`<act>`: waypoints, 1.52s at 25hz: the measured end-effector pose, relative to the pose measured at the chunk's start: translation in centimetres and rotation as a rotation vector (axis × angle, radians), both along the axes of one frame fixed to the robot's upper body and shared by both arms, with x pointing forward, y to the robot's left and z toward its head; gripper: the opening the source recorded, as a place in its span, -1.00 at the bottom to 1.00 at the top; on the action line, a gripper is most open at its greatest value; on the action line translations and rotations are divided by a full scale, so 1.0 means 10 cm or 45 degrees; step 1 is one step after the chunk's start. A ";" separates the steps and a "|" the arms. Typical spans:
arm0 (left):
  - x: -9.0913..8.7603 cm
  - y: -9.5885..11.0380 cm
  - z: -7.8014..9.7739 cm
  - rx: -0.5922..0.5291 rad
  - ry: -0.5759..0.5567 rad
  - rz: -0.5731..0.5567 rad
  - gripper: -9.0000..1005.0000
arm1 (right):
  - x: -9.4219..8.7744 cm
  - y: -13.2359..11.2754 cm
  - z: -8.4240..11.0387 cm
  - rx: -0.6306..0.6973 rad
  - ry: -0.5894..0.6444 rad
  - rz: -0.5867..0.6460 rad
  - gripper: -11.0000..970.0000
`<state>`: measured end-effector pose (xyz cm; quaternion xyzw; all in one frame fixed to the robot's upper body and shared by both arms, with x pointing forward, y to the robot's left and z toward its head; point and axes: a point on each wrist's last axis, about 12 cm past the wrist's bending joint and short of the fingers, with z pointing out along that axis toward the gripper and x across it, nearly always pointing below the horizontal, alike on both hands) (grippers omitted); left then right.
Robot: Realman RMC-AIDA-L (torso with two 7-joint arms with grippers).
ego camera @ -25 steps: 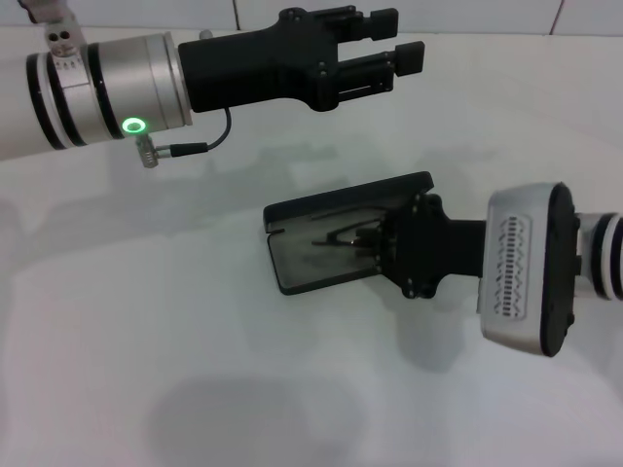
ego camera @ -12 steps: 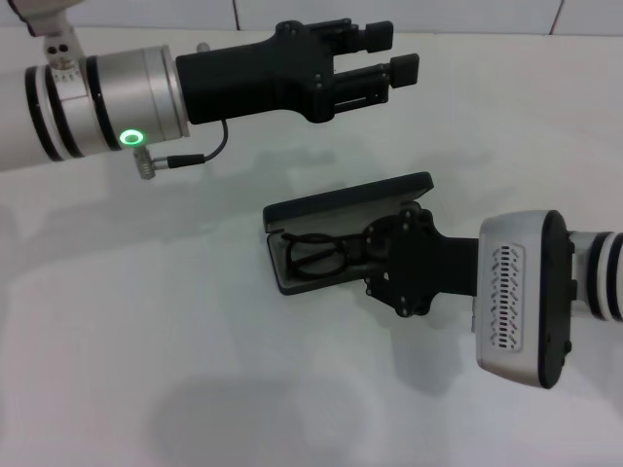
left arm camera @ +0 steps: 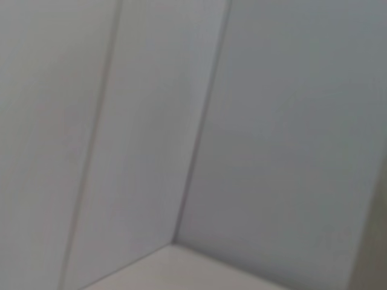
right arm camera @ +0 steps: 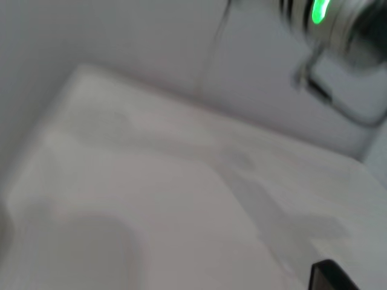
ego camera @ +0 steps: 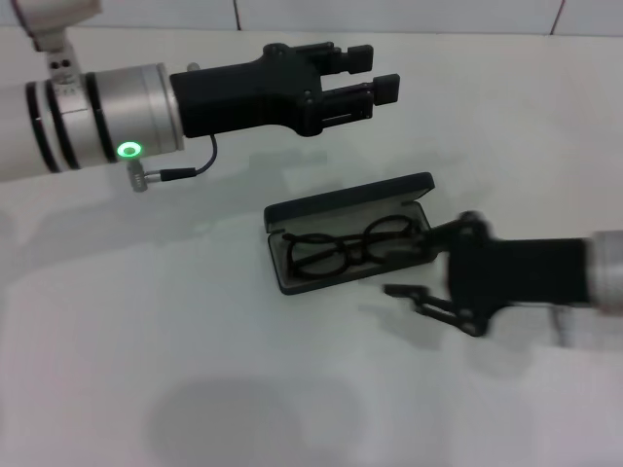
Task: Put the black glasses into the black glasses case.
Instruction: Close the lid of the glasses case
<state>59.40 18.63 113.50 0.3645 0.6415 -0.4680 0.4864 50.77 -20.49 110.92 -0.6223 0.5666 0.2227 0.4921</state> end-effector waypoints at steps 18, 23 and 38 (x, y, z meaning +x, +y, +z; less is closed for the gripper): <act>0.22 -0.34 -0.38 0.440 0.144 0.160 0.12 | -0.22 -1.37 -0.20 0.557 0.355 -0.377 -0.27; 0.19 -0.35 -0.43 0.455 0.161 0.159 0.12 | -0.24 -1.40 -0.20 0.552 0.350 -0.387 -0.28; -0.04 -0.32 -0.71 0.528 0.203 0.087 0.12 | -0.24 -1.38 -0.22 0.528 0.343 -0.372 -0.20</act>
